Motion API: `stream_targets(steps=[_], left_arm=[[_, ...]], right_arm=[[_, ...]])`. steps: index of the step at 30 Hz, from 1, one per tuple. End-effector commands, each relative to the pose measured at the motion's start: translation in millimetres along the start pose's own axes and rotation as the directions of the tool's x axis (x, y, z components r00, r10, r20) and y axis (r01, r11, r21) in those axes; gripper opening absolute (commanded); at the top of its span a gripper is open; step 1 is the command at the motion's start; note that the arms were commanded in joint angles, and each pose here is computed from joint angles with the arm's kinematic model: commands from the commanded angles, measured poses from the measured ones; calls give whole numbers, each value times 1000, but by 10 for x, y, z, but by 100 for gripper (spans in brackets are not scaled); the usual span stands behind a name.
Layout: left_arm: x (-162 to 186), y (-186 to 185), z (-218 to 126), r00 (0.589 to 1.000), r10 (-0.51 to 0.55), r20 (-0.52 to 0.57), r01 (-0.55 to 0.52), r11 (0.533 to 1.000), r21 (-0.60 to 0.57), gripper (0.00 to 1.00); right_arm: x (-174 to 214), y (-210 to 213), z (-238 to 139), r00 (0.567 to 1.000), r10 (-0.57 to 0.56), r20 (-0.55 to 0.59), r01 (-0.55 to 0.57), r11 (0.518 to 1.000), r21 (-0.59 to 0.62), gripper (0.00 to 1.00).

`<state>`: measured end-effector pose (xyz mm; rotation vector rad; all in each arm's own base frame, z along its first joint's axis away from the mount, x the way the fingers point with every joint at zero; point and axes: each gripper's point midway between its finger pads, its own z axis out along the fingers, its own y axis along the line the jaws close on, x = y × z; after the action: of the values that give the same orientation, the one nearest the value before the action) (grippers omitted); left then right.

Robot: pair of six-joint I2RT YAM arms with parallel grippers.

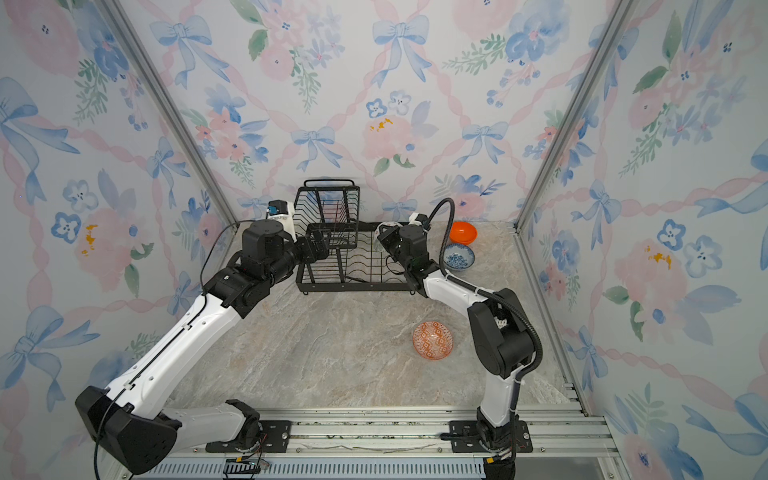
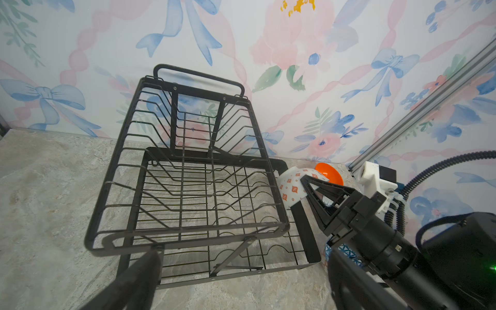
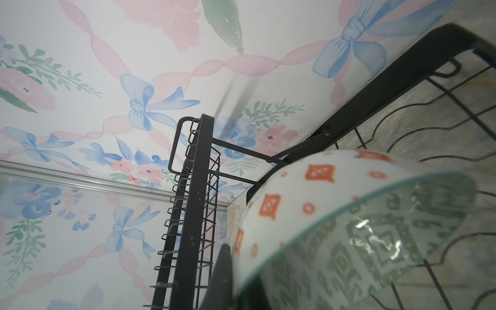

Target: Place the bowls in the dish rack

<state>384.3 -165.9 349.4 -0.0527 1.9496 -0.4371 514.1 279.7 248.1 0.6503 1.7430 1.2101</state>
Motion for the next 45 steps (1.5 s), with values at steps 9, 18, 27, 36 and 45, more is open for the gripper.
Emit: stream_targets(steps=[9, 18, 27, 36, 45], left_arm=[[-148, -301, 238, 999, 50, -21, -47, 994, 99, 98], [25, -461, 543, 992, 89, -84, -76, 987, 143, 98], [55, -713, 725, 976, 205, -74, -190, 966, 173, 98], [116, -785, 850, 971, 221, -86, -203, 963, 179, 98], [147, -773, 892, 971, 221, -94, -203, 964, 173, 98]], right_arm=[[-456, 97, 537, 991, 112, 78, -91, 967, -236, 0], [-587, -156, 826, 986, 110, 128, -79, 971, -226, 0], [-594, -317, 1039, 978, 141, 153, -105, 969, -226, 0], [-601, -497, 1078, 963, 169, 211, -121, 967, -223, 0], [-627, -636, 1171, 954, 184, 238, -131, 966, -225, 0]])
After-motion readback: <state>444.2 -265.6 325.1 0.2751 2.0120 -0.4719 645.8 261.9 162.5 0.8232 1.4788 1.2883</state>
